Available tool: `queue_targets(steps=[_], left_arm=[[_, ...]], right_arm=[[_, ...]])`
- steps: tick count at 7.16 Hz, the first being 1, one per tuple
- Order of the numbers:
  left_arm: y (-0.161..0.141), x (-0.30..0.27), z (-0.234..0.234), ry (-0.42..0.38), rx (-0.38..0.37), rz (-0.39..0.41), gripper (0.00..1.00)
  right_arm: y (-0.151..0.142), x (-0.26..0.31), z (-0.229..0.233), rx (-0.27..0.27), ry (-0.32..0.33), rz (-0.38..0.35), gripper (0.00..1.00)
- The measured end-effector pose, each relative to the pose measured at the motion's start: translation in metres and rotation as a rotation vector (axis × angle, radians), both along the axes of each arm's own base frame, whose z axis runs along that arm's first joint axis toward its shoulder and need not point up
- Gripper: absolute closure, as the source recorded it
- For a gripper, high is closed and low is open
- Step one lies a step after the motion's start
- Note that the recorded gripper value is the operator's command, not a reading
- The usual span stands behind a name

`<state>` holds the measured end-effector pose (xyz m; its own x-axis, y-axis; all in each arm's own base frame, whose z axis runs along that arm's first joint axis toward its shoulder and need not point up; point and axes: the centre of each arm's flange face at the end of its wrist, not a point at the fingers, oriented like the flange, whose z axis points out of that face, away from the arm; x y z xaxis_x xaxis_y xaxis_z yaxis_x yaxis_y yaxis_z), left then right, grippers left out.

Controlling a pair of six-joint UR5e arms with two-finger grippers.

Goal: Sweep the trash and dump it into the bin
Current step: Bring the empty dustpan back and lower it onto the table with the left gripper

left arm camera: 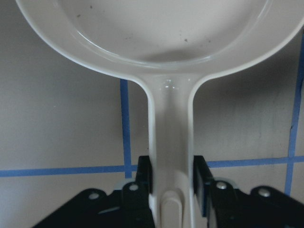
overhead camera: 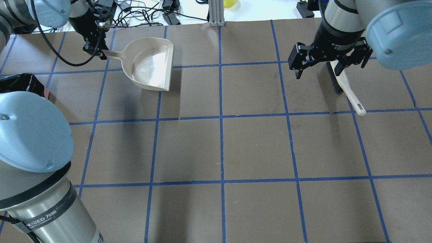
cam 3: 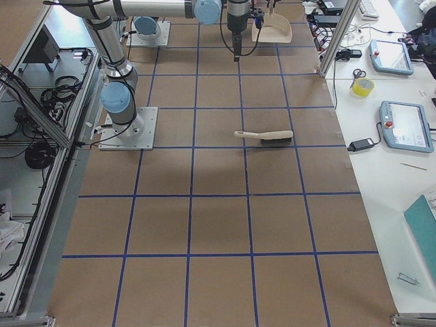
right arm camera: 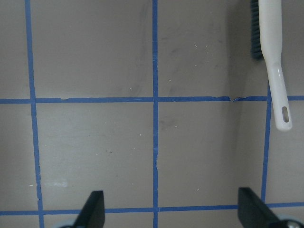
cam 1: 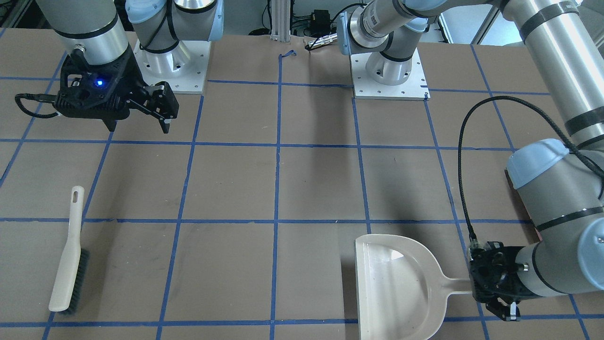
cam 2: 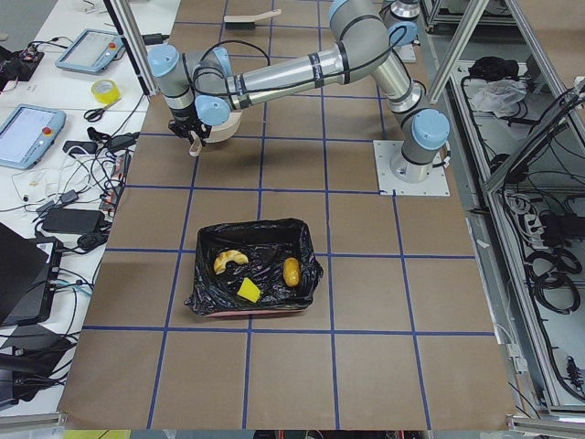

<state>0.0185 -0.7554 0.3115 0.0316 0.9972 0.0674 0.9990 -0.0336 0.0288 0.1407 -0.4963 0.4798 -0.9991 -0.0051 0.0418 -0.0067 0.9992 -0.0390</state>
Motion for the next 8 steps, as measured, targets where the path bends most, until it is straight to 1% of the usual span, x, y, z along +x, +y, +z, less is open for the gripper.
queue_targets(steps=[3, 6, 8], left_arm=[[0.01, -0.008, -0.031, -0.011, -0.005, -0.012, 1.0], [0.021, -0.013, -0.032, 0.014, -0.004, -0.004, 1.0], [0.033, -0.012, -0.037, 0.019, 0.011, 0.001, 1.0]], right_arm=[[-0.002, 0.001, -0.003, 0.005, -0.013, 0.002, 0.0], [0.0, 0.001, -0.003, 0.012, -0.014, 0.002, 0.0], [0.001, 0.001, -0.003, 0.016, -0.012, 0.001, 0.0]])
